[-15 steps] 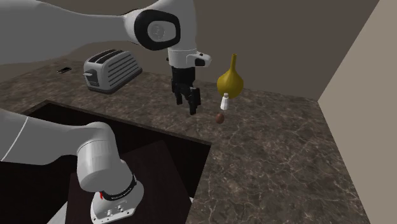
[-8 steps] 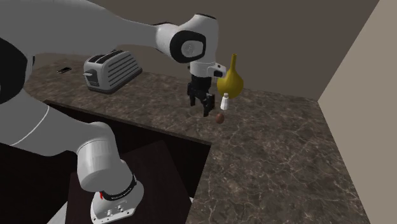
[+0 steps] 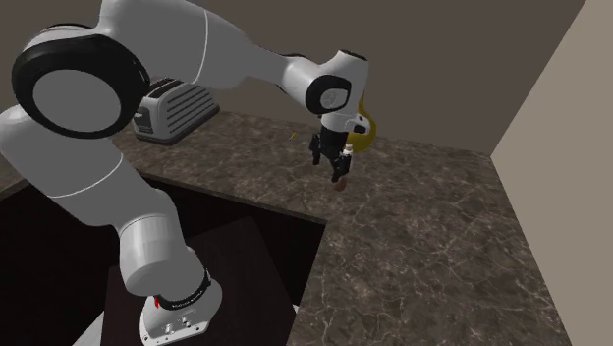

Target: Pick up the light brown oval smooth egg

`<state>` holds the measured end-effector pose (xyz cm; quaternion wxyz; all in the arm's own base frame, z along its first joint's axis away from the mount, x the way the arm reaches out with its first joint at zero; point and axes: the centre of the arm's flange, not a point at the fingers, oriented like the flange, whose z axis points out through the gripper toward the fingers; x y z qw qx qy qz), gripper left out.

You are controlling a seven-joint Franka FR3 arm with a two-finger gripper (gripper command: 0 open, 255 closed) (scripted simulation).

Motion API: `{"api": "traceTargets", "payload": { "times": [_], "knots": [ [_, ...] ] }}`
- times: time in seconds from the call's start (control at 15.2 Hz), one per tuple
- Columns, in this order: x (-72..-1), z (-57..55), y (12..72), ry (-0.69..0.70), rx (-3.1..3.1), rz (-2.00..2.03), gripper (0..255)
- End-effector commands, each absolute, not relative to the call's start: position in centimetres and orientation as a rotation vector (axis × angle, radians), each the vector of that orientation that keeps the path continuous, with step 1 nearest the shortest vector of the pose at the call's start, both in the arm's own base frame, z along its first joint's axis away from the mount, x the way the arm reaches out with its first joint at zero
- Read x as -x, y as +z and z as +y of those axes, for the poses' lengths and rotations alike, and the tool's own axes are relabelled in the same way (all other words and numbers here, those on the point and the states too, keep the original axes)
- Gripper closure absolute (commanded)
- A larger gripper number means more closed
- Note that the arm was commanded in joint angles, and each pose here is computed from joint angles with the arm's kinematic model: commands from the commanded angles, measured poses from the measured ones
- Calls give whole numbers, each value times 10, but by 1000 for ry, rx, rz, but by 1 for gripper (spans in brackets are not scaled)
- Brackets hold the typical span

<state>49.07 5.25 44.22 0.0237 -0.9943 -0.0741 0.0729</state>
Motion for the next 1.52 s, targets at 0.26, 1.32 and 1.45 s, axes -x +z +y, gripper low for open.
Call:
{"api": "traceTargets", "payload": {
  "times": [0.26,1.32,1.45],
  "knots": [
    [-554,68,389,268,3004,-221,0],
    [-593,80,316,294,2957,-216,255],
    [-593,80,316,294,2957,-216,255]
  ]
}}
